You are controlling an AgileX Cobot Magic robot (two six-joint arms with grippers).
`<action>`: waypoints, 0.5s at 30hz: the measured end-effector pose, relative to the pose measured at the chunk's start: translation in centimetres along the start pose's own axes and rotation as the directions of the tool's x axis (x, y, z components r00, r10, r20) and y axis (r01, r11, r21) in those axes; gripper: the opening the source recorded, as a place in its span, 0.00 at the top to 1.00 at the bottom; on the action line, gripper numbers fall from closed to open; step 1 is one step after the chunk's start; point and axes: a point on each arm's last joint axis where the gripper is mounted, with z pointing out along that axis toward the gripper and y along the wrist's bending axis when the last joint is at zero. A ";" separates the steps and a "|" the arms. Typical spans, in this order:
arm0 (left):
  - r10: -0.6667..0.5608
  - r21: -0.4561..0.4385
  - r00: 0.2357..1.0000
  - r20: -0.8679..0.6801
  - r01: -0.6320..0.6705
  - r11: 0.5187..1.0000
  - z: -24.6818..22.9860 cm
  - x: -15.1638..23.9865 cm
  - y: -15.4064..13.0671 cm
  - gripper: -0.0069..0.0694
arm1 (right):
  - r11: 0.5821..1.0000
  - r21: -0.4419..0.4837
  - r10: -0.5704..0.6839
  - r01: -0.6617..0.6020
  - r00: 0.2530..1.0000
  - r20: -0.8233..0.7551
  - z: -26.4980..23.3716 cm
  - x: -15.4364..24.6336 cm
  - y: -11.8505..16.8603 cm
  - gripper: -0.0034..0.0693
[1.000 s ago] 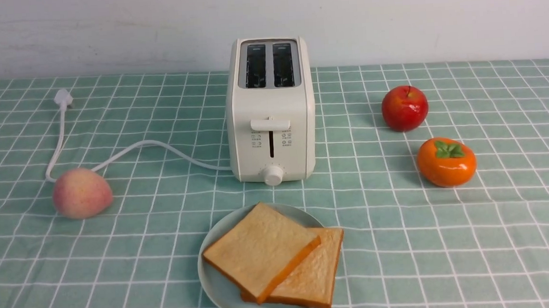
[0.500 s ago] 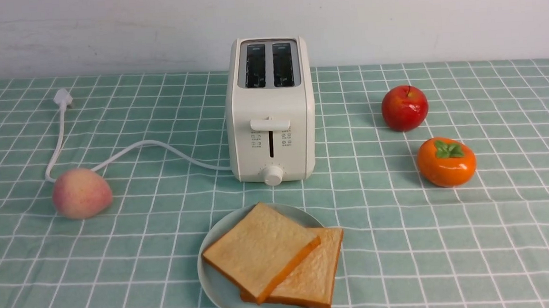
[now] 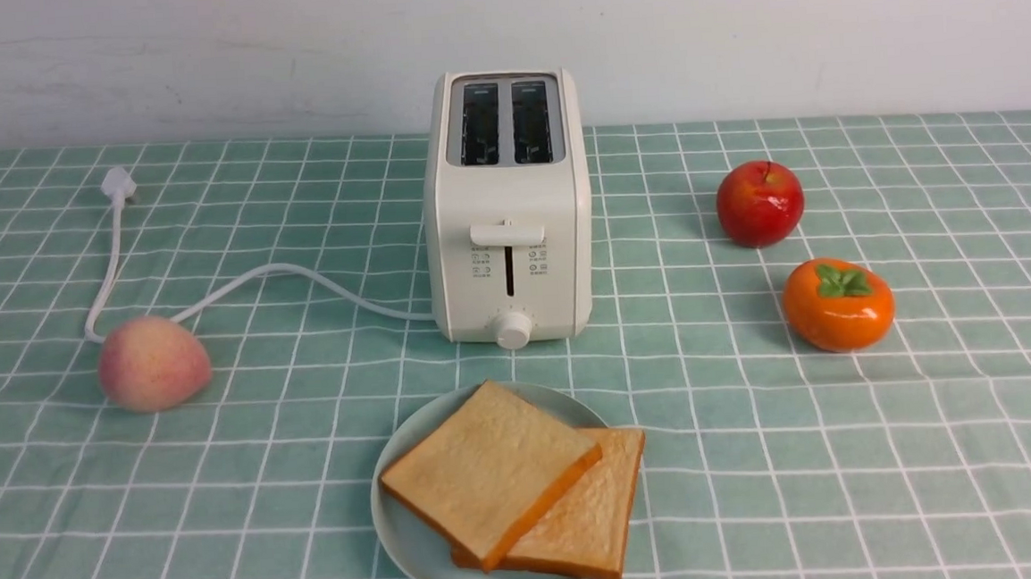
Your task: Take toasted bread from bread machine on blue coffee table place on plate.
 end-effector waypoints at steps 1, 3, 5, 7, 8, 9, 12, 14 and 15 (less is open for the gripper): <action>-0.002 0.000 1.000 0.000 0.002 1.000 0.0 0.0 0.0 0.91 | 1.000 0.000 0.000 0.000 1.000 0.000 0.0 0.0 0.0 0.67; -0.004 0.000 1.000 0.000 0.004 1.000 0.0 0.0 0.0 0.91 | 1.000 0.004 -0.003 0.003 1.000 0.000 0.0 0.0 0.0 0.67; -0.004 0.000 1.000 -0.001 0.004 1.000 0.0 0.0 0.0 0.91 | 0.999 0.042 -0.029 0.029 1.000 0.001 0.0 0.0 -0.4 0.66; -0.004 -0.001 1.000 -0.002 0.004 1.000 0.0 0.0 0.0 0.91 | 0.995 0.082 -0.058 0.057 0.998 0.004 0.0 -0.1 -0.7 0.66; -0.004 -0.001 1.000 -0.002 0.004 1.000 0.0 0.0 0.0 0.91 | 0.985 0.140 -0.099 0.097 0.995 0.008 -0.1 -0.2 -1.3 0.65; -0.004 -0.001 1.000 -0.002 0.004 1.000 0.0 0.0 0.0 0.91 | 0.981 0.160 -0.114 0.111 0.993 0.011 -0.1 -0.3 -1.4 0.65; -0.004 -0.001 1.000 -0.002 0.004 1.000 0.0 0.0 0.0 0.91 | 0.970 0.199 -0.144 0.138 0.989 0.018 -0.2 -0.4 -1.8 0.65; -0.004 -0.001 1.000 -0.002 0.004 1.000 0.0 0.0 0.0 0.91 | 0.964 0.220 -0.160 0.152 0.987 0.023 -0.2 -0.5 -1.9 0.64; -0.004 -0.001 1.000 -0.002 0.004 1.000 0.0 0.0 0.0 0.91 | 0.963 0.223 -0.163 0.154 0.986 0.023 -0.2 -0.5 -2.0 0.64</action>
